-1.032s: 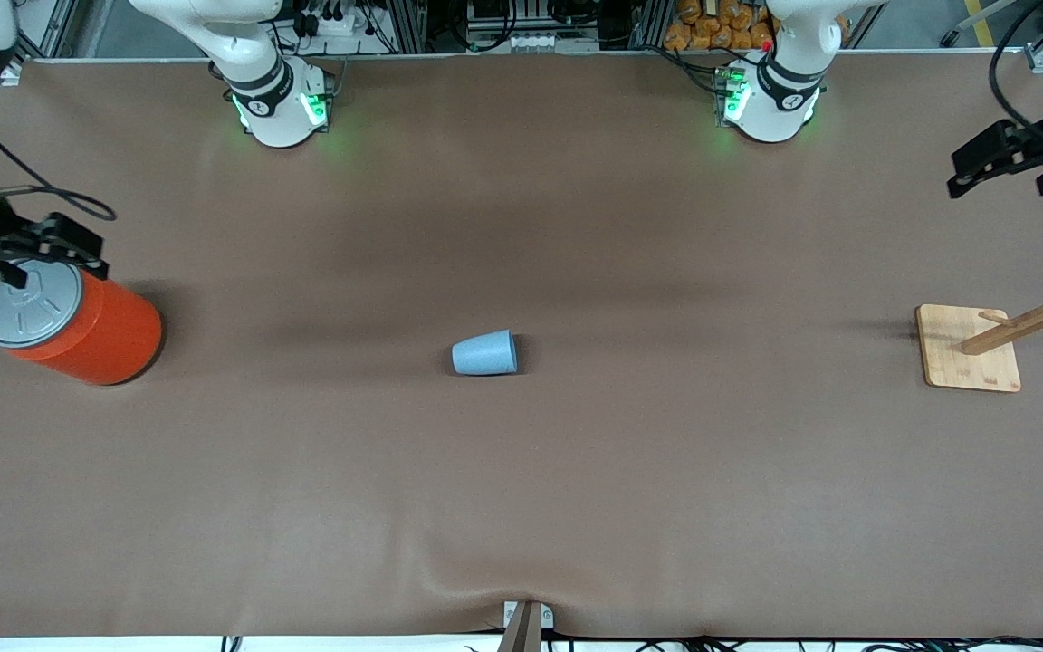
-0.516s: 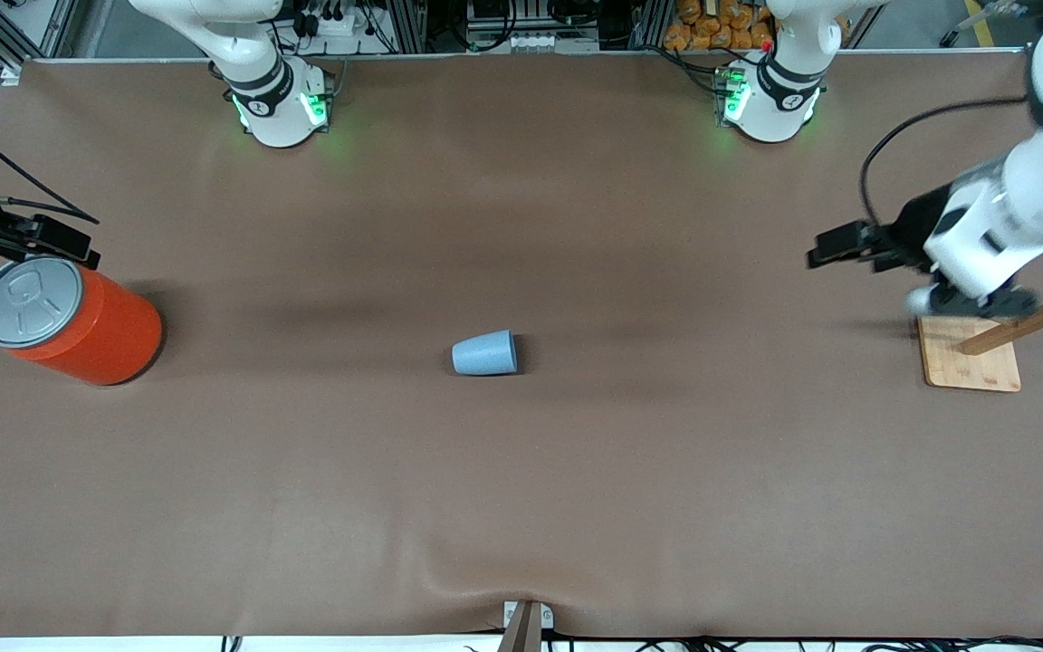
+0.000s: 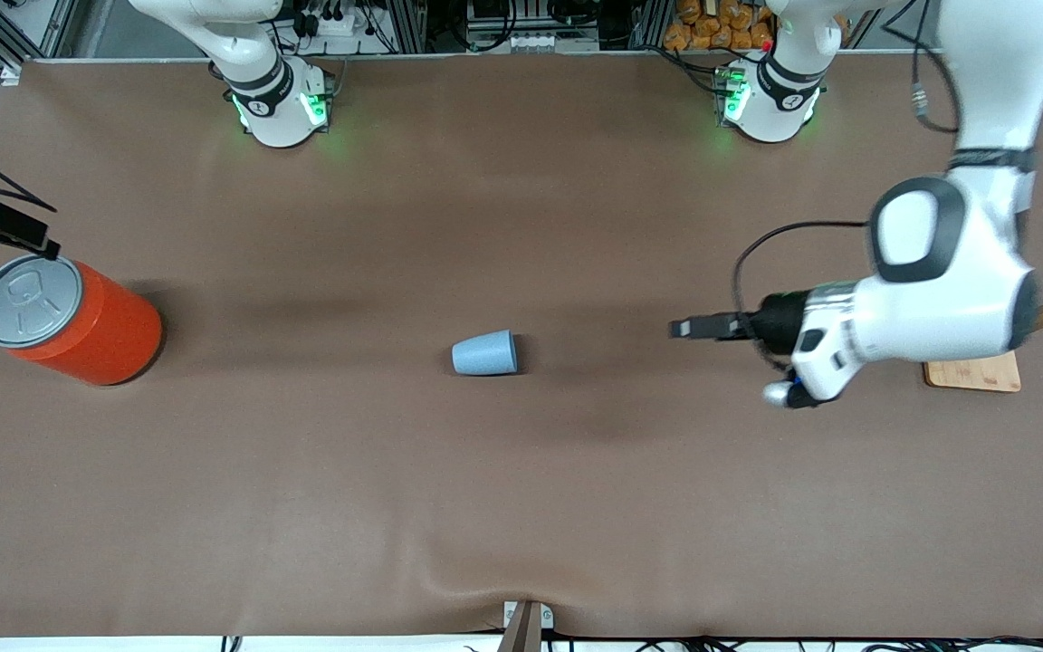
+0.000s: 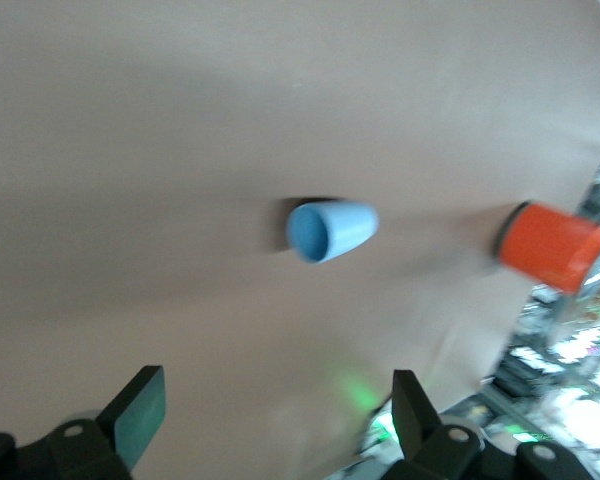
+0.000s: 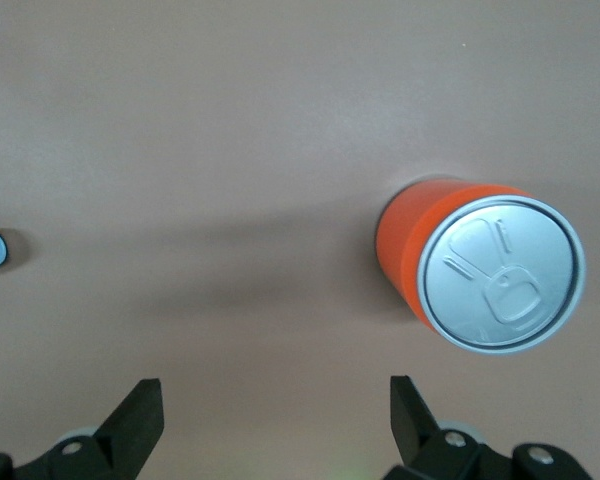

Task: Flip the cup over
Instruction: 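Reach the left gripper to the blue cup and grasp its base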

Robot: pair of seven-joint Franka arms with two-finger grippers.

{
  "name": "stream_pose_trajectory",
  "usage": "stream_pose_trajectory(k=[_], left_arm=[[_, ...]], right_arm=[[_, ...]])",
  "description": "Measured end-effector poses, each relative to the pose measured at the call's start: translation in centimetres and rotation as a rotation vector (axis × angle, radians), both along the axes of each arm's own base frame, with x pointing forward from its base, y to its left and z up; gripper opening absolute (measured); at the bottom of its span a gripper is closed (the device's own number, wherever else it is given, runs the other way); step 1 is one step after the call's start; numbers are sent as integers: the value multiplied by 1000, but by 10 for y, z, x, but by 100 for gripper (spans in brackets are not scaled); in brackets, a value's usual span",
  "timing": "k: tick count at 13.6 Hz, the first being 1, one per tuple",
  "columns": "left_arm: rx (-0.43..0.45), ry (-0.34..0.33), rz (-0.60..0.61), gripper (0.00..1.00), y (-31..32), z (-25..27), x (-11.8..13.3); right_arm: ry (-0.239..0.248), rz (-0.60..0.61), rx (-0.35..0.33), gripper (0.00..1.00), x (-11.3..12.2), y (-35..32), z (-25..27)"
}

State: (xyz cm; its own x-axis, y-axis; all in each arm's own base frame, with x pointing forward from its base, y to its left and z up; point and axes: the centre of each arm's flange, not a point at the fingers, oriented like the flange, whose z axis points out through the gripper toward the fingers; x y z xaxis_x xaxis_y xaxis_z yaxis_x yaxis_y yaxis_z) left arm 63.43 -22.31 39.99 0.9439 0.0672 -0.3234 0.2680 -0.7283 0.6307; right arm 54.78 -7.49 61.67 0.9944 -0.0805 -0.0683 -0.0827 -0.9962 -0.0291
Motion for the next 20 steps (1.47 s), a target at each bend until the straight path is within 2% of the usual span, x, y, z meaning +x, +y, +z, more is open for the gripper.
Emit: stream_pose_trajectory(k=[4,8,12,20], left_arm=[[-68,7,145,100,-65,-81,4],[-128,70,264,100,-124,-149,-16],[-163,99,268,100,-167,-172,-43],[-115,108,268,100,-196,-215,-70]], right_arm=[[61,-12,13,100,-21,-11,14],[65,-10,13,100,-21,-9,14],[28,-8,7,100,-21,-9,29],[30,-31,2,100,-27,-32,34]])
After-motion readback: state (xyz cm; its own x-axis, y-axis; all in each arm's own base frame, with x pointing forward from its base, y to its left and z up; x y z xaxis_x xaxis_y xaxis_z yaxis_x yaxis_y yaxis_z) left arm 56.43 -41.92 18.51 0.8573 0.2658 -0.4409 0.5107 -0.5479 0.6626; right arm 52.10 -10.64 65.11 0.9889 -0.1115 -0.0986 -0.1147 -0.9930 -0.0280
